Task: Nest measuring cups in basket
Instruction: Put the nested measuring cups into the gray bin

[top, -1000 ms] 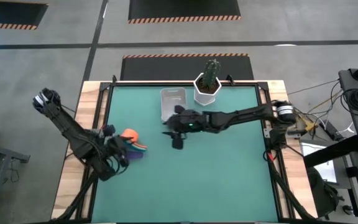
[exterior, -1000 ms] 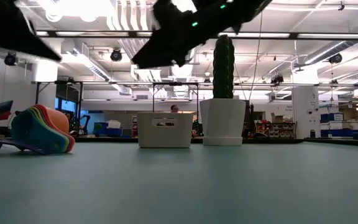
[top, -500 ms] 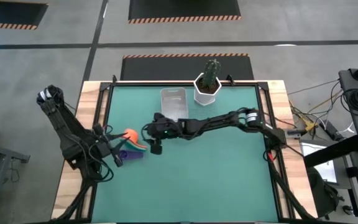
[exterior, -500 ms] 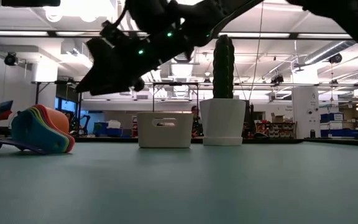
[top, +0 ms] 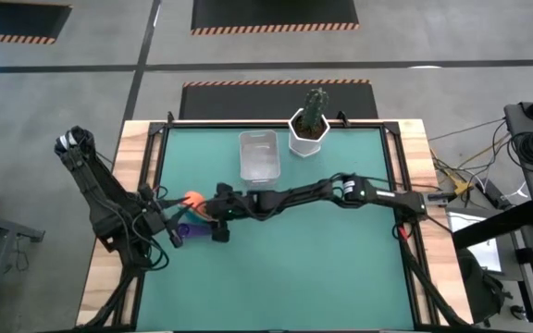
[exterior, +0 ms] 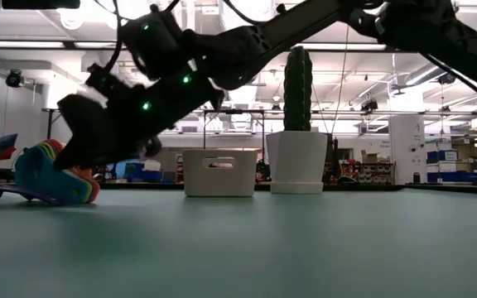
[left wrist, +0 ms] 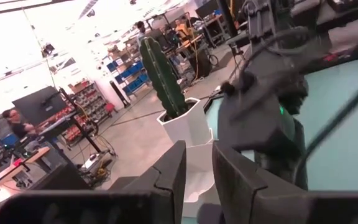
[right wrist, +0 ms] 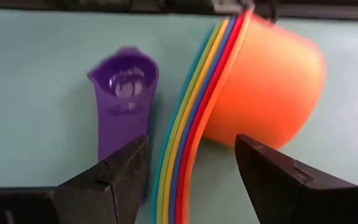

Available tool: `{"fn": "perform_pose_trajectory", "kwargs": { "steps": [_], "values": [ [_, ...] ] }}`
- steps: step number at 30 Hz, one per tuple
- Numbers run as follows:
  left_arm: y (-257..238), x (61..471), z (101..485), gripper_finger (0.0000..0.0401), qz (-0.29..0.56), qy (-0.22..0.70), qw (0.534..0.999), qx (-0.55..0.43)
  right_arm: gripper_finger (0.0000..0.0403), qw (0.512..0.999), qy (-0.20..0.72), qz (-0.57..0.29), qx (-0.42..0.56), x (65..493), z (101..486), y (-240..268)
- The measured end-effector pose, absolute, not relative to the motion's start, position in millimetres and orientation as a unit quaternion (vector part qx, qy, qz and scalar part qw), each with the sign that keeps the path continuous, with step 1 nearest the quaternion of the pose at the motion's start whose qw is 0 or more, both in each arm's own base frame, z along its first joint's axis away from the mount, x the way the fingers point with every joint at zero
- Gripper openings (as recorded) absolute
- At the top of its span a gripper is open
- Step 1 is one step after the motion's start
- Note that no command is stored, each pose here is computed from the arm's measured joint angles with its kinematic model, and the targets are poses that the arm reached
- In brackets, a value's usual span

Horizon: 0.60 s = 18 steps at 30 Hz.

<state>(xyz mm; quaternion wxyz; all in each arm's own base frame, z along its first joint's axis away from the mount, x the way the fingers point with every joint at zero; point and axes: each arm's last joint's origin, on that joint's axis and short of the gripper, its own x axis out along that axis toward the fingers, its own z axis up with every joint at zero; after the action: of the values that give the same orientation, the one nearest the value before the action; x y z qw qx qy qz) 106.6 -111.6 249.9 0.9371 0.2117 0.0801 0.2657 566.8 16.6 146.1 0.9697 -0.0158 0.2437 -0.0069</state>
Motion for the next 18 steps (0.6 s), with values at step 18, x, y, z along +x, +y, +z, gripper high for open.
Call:
{"fn": "perform_pose_trajectory", "kwargs": {
  "steps": [18],
  "values": [
    [-111, 106, 249, 0.0043, 0.267, 0.078, 0.936, 0.217, 0.015, 0.962, 0.273, 0.003, 0.028, 570, 127, 17]
  ]
}}
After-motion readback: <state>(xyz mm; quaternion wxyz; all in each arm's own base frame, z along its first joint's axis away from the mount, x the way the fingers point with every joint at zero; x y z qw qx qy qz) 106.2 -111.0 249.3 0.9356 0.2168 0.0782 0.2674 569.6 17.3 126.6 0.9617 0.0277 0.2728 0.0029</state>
